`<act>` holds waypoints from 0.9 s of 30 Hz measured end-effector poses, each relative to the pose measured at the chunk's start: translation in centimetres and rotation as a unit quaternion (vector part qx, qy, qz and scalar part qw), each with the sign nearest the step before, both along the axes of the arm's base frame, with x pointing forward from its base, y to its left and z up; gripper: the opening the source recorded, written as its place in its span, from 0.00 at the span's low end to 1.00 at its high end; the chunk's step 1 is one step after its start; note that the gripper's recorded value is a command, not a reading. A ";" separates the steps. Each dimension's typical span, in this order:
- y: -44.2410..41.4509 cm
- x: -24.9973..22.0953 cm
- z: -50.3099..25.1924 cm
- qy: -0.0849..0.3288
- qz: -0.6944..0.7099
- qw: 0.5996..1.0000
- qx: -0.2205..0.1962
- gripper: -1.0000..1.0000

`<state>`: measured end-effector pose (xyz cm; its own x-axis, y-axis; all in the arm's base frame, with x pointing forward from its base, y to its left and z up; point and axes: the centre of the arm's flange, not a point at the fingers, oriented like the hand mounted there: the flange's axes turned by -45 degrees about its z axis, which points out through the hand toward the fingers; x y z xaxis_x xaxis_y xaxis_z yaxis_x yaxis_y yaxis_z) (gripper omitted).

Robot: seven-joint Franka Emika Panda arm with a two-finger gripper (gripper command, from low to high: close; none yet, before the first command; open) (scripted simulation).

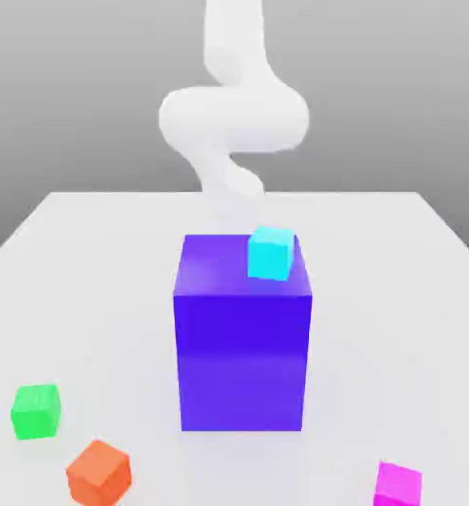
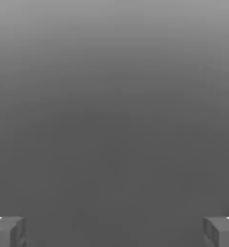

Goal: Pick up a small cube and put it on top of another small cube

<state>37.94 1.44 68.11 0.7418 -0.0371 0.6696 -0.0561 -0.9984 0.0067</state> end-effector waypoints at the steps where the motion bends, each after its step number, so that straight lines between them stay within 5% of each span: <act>1: 0.6 1.4 -1.4 0.014 -0.009 1.000 -0.003 0.50; 14: 6.8 12.9 -21.6 0.166 -0.090 0.982 -0.016 0.50; 27: 13.7 13.9 -42.3 0.299 -0.130 0.945 0.036 0.50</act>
<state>51.79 15.11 25.78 0.9459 -0.3004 0.1224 -0.3079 -0.9502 0.0479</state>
